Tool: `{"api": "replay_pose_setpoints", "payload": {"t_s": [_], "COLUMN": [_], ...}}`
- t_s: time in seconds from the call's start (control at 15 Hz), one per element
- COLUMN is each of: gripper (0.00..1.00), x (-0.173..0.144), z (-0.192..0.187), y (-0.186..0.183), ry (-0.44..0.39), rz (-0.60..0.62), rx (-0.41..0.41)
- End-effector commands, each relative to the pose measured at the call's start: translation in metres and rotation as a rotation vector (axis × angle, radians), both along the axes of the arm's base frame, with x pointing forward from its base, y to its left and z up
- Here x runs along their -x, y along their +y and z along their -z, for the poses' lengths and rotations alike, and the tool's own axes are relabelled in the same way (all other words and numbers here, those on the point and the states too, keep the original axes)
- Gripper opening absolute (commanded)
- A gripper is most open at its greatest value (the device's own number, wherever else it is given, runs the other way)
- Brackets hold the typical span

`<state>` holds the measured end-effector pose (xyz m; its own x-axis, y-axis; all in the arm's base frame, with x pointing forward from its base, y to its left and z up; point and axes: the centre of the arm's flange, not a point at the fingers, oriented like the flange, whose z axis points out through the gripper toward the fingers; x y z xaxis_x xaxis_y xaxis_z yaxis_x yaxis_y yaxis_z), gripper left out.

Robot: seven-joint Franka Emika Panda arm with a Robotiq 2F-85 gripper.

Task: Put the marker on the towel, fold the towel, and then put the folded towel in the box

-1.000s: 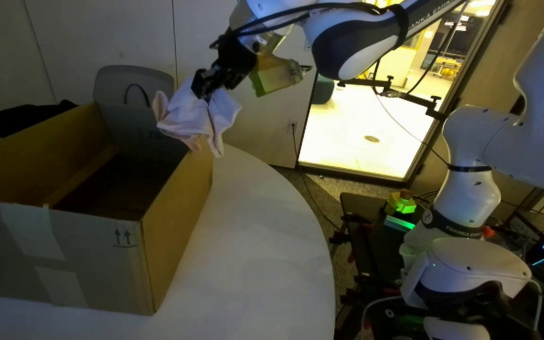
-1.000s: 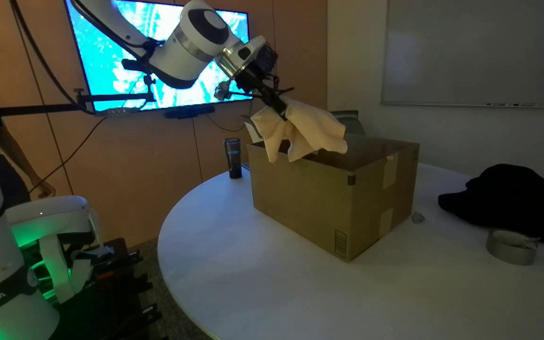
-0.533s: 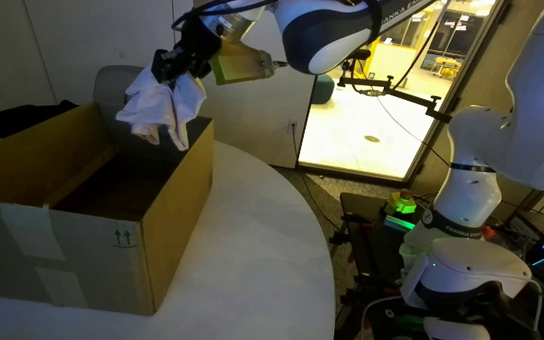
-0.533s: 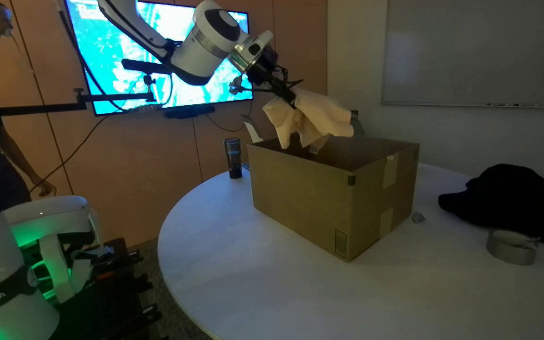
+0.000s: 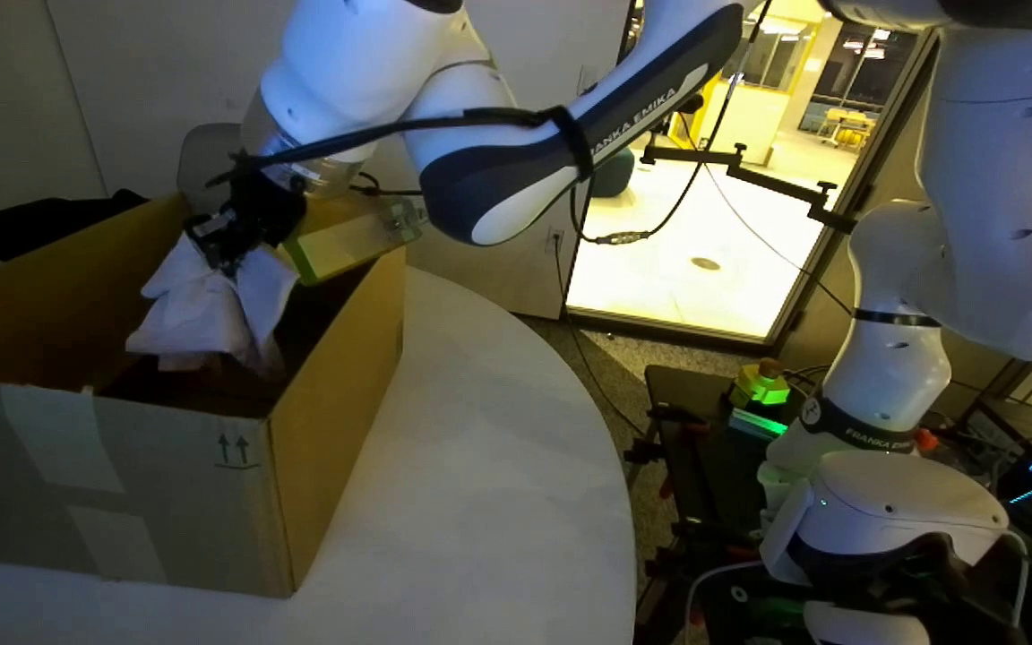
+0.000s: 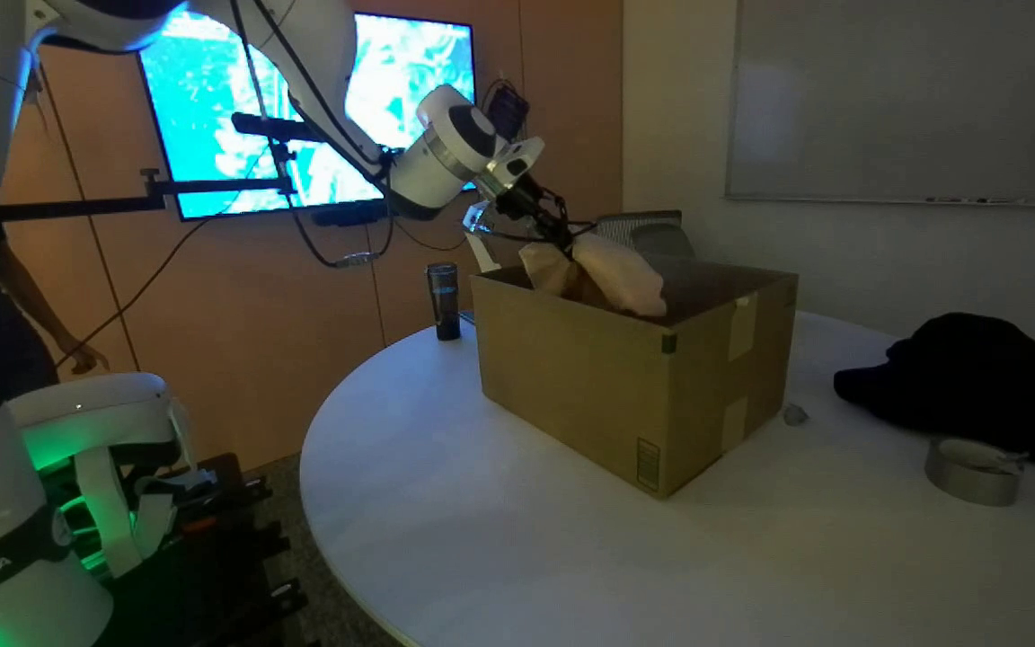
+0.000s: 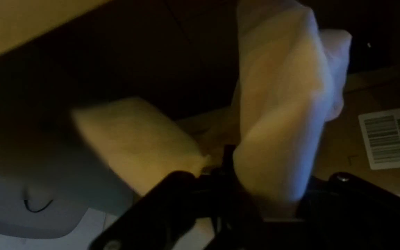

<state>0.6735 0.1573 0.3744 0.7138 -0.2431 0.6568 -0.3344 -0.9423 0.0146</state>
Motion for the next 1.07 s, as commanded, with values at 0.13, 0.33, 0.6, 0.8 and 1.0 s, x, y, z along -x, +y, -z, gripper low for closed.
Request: {"api": "replay_pose_setpoints", "payload": {"t_s": [0.13,0.33,0.6,0.8,1.0], "gripper": [0.69,0.91,1.0,1.0,1.0], "x": [-0.03,-0.02,0.019,0.07,0.119], "z": [0.006,-0.004,-0.027,-0.051,-0.069], "y": [-0.007,-0.024,-0.042,-0.047,-0.049], "ry": [0.03,0.082,0.209,0.342,0.503], "rz": [-0.043,-0.048,-0.157,-0.251,-0.304], "rx": [-0.011,-0.016,-0.103,-0.164,-0.213]}}
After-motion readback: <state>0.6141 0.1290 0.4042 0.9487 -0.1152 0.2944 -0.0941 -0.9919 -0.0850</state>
